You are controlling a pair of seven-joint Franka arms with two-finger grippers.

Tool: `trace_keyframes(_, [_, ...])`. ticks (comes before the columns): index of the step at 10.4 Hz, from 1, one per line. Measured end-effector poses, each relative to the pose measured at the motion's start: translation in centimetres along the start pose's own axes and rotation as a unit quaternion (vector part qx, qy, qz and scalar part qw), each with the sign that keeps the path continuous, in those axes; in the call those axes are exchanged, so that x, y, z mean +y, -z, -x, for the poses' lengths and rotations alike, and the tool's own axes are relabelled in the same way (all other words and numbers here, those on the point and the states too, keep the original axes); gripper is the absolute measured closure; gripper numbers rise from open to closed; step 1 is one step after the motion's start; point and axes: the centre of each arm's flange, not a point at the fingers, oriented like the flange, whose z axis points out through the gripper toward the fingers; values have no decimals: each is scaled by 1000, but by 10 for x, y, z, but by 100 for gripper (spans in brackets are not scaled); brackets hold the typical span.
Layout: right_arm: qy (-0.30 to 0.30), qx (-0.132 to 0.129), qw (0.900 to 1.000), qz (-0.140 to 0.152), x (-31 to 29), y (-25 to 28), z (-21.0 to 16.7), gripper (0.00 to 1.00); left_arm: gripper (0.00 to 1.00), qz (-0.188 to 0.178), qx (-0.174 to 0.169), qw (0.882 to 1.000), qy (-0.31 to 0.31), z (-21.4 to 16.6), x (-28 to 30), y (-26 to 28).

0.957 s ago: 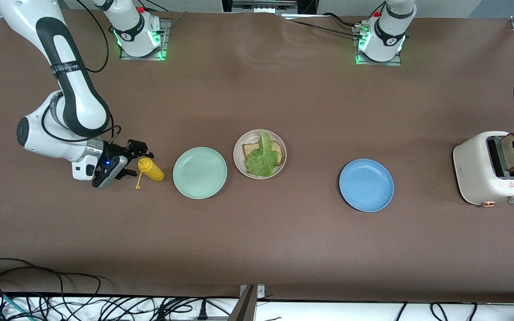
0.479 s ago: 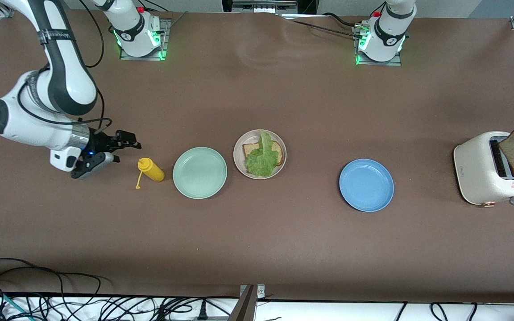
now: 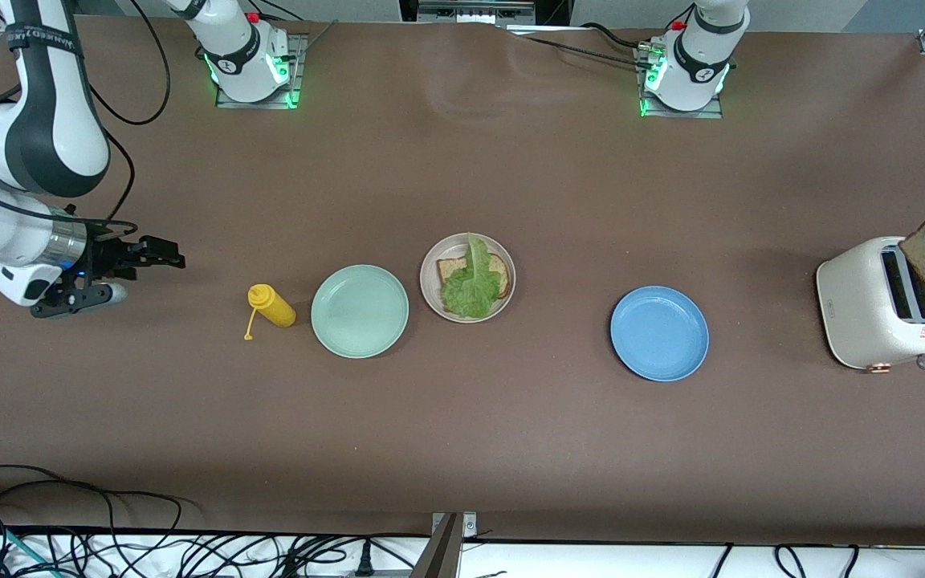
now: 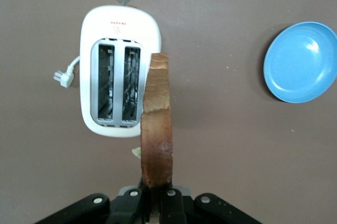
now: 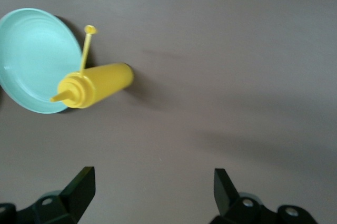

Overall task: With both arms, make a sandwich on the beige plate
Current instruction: 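Release the bottle and retract the right gripper while the left gripper lifts toast, then carry the toast with the left gripper over the beige plate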

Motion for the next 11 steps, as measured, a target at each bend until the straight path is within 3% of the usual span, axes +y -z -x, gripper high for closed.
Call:
trace_keyframes(2, [-17, 3, 1000, 13, -2, 43, 5, 0, 91, 63, 6, 998, 25, -8, 42, 0])
trace_keyframes(5, [-31, 17, 999, 38, 10, 83, 19, 0, 91, 151, -24, 987, 39, -32, 112, -26])
trace_keyframes(9, [-57, 19, 997, 49, 21, 105, 38, 0, 91, 212, -122, 970, -7, -55, 233, -106])
trace_keyframes(11, [-71, 18, 996, 49, 36, 109, 44, 0, 91, 246, -176, 953, -29, -54, 301, -146])
